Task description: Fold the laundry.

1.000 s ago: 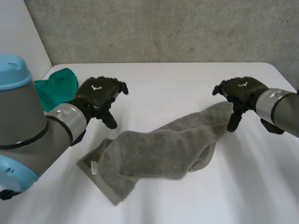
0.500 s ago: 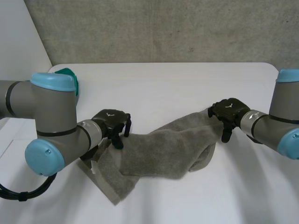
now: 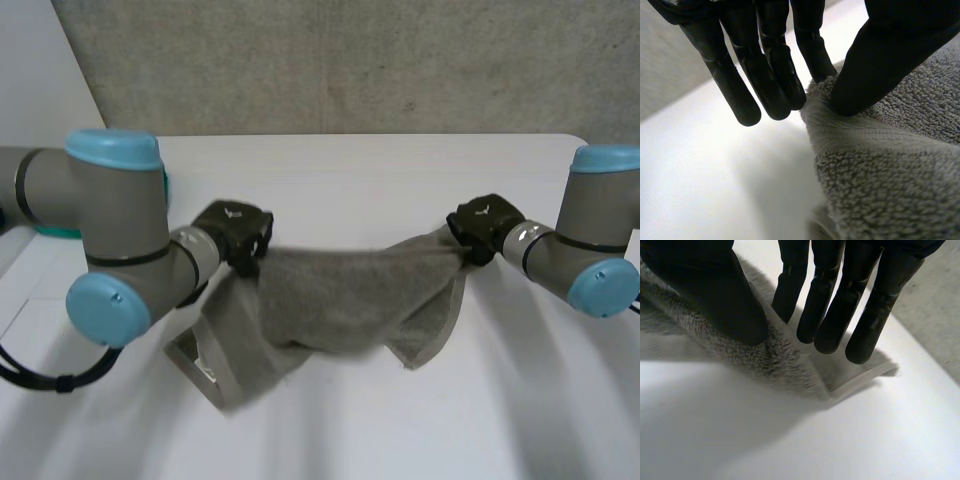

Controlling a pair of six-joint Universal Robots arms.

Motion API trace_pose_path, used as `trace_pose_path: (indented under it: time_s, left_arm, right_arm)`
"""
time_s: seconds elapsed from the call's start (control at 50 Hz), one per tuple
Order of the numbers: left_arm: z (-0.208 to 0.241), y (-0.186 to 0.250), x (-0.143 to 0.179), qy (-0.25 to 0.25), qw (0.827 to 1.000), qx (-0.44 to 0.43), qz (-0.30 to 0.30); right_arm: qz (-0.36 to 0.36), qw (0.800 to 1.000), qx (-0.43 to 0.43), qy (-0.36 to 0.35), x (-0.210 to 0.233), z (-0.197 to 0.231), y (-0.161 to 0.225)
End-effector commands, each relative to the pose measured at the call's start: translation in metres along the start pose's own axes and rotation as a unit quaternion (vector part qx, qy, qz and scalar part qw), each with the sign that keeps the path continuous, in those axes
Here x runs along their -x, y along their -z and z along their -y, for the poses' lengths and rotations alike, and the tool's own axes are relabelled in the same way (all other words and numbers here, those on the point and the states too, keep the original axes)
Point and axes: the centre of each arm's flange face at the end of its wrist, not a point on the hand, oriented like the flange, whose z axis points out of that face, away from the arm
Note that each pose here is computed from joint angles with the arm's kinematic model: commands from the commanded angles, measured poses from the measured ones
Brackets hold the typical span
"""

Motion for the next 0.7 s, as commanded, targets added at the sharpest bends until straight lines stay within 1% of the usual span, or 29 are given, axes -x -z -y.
trace_pose_path:
  time_s: [0.02, 0.04, 0.06, 0.08, 0.1, 0.12, 0.16, 0.18, 0.2, 0.24, 0.26, 0.28, 0.3, 0.34, 0.4, 0.42, 0.44, 0.46, 0.5, 0.52, 0.54, 0.56, 0.58, 0.6, 0.62, 0.64, 0.68, 0.7]
  left_arm:
    - [0.059, -0.017, 0.033, -0.031, 0.987, -0.121, 0.1]
    - [0.068, -0.018, 0.038, -0.036, 0.982, -0.142, 0.116]
    - [0.09, -0.018, 0.049, -0.046, 0.969, -0.191, 0.148]
    - [0.103, -0.017, 0.053, -0.053, 0.961, -0.218, 0.165]
    - [0.114, -0.016, 0.057, -0.058, 0.952, -0.242, 0.18]
    - [0.138, -0.011, 0.065, -0.068, 0.93, -0.293, 0.211]
    - [0.162, -0.002, 0.074, -0.074, 0.904, -0.343, 0.243]
    - [0.173, 0.002, 0.077, -0.076, 0.89, -0.367, 0.259]
    - [0.187, 0.009, 0.08, -0.076, 0.871, -0.4, 0.275]
    - [0.201, 0.017, 0.08, -0.076, 0.852, -0.432, 0.286]
    - [0.207, 0.023, 0.081, -0.075, 0.843, -0.445, 0.291]
    - [0.219, 0.036, 0.082, -0.073, 0.827, -0.47, 0.298]
    - [0.225, 0.044, 0.083, -0.072, 0.82, -0.481, 0.302]
    - [0.231, 0.055, 0.083, -0.071, 0.814, -0.49, 0.303]
    - [0.227, 0.063, 0.084, -0.071, 0.82, -0.481, 0.301]
    - [0.224, 0.063, 0.083, -0.072, 0.824, -0.477, 0.299]
    - [0.215, 0.062, 0.08, -0.073, 0.833, -0.462, 0.295]
    - [0.21, 0.062, 0.079, -0.073, 0.839, -0.453, 0.292]
    - [0.196, 0.061, 0.075, -0.075, 0.854, -0.43, 0.284]
    - [0.18, 0.062, 0.07, -0.077, 0.869, -0.404, 0.275]
    - [0.171, 0.062, 0.068, -0.079, 0.877, -0.391, 0.27]
    - [0.162, 0.061, 0.065, -0.08, 0.884, -0.378, 0.265]
    - [0.152, 0.061, 0.062, -0.082, 0.891, -0.363, 0.26]
    - [0.132, 0.06, 0.055, -0.085, 0.905, -0.336, 0.247]
    - [0.123, 0.06, 0.051, -0.087, 0.911, -0.324, 0.24]
    - [0.113, 0.059, 0.047, -0.09, 0.918, -0.312, 0.23]
    - [0.09, 0.061, 0.036, -0.095, 0.931, -0.284, 0.207]
    - [0.084, 0.062, 0.033, -0.097, 0.934, -0.278, 0.201]
  right_arm:
    - [-0.07, 0.994, -0.086, 0.027, -0.041, 0.051, -0.006]
    - [-0.083, 0.99, -0.105, 0.032, -0.048, 0.062, -0.006]
    - [-0.1, 0.986, -0.125, 0.037, -0.057, 0.073, -0.005]
    - [-0.117, 0.981, -0.148, 0.041, -0.065, 0.085, -0.004]
    - [-0.155, 0.967, -0.196, 0.045, -0.083, 0.111, 0.002]
    - [-0.174, 0.959, -0.221, 0.043, -0.091, 0.123, 0.005]
    - [-0.213, 0.937, -0.274, 0.038, -0.109, 0.148, 0.016]
    - [-0.247, 0.913, -0.325, 0.027, -0.125, 0.174, 0.031]
    - [-0.261, 0.901, -0.346, 0.022, -0.132, 0.184, 0.039]
    - [-0.28, 0.88, -0.383, 0.013, -0.141, 0.202, 0.055]
    - [-0.288, 0.865, -0.411, 0.008, -0.147, 0.216, 0.068]
    - [-0.291, 0.859, -0.421, 0.006, -0.149, 0.221, 0.074]
    - [-0.292, 0.856, -0.427, 0.006, -0.149, 0.225, 0.079]
    - [-0.289, 0.856, -0.428, 0.005, -0.148, 0.23, 0.087]
    - [-0.282, 0.864, -0.417, -0.001, -0.144, 0.228, 0.091]
    - [-0.272, 0.872, -0.406, -0.005, -0.137, 0.227, 0.094]
    - [-0.265, 0.877, -0.401, -0.007, -0.132, 0.226, 0.096]
    - [-0.258, 0.881, -0.395, -0.009, -0.128, 0.225, 0.098]
    - [-0.24, 0.896, -0.373, -0.015, -0.117, 0.218, 0.103]
    - [-0.232, 0.902, -0.363, -0.018, -0.112, 0.213, 0.104]
    - [-0.224, 0.908, -0.353, -0.019, -0.108, 0.208, 0.104]
    - [-0.203, 0.922, -0.33, -0.025, -0.099, 0.197, 0.105]
    - [-0.189, 0.929, -0.318, -0.028, -0.093, 0.191, 0.105]
    - [-0.178, 0.935, -0.306, -0.03, -0.088, 0.185, 0.105]
    - [-0.165, 0.941, -0.293, -0.034, -0.082, 0.178, 0.104]
    - [-0.141, 0.952, -0.269, -0.041, -0.071, 0.165, 0.102]
    - [-0.12, 0.961, -0.243, -0.051, -0.06, 0.151, 0.099]
    - [-0.111, 0.965, -0.229, -0.056, -0.055, 0.144, 0.097]
